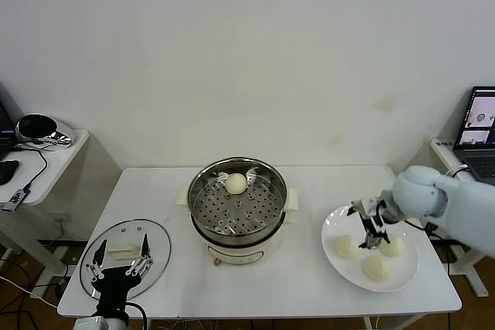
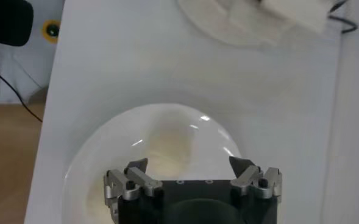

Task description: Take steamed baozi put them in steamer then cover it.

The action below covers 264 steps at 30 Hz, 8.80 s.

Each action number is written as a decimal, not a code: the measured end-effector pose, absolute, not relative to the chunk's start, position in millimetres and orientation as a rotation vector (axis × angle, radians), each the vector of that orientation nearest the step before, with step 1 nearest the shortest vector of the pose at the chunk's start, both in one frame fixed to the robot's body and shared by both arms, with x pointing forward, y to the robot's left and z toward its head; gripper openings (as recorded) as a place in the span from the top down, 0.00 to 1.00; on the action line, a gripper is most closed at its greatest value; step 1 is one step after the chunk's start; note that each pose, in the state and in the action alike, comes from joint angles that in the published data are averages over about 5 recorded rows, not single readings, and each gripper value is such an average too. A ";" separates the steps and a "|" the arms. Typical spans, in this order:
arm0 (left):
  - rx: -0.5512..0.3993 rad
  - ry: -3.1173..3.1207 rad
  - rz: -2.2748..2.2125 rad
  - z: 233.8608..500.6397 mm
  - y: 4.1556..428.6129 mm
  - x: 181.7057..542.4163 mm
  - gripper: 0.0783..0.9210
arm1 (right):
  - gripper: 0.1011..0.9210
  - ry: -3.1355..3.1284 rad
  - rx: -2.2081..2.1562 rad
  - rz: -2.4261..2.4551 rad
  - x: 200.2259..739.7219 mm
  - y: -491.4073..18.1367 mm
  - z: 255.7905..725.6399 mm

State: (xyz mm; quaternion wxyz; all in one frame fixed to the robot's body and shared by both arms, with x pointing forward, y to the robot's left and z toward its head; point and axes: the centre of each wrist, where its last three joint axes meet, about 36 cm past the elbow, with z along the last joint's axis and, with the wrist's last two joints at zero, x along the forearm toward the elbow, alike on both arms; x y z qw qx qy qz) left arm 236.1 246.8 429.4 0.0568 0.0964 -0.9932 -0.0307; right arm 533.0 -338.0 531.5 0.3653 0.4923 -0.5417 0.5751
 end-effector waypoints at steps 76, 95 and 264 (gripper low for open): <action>0.269 -3.030 -0.081 424.3 244.9 248.4 0.12 | 0.40 -1.605 1.390 1.480 616.6 -131.5 705.9; 0.290 -3.040 -0.077 426.2 245.8 247.9 0.12 | 0.40 -1.508 1.423 1.448 623.7 6.5 615.8; 0.301 -3.069 -0.096 441.0 230.3 234.0 0.12 | 0.35 -0.648 2.115 2.230 618.3 -42.4 620.9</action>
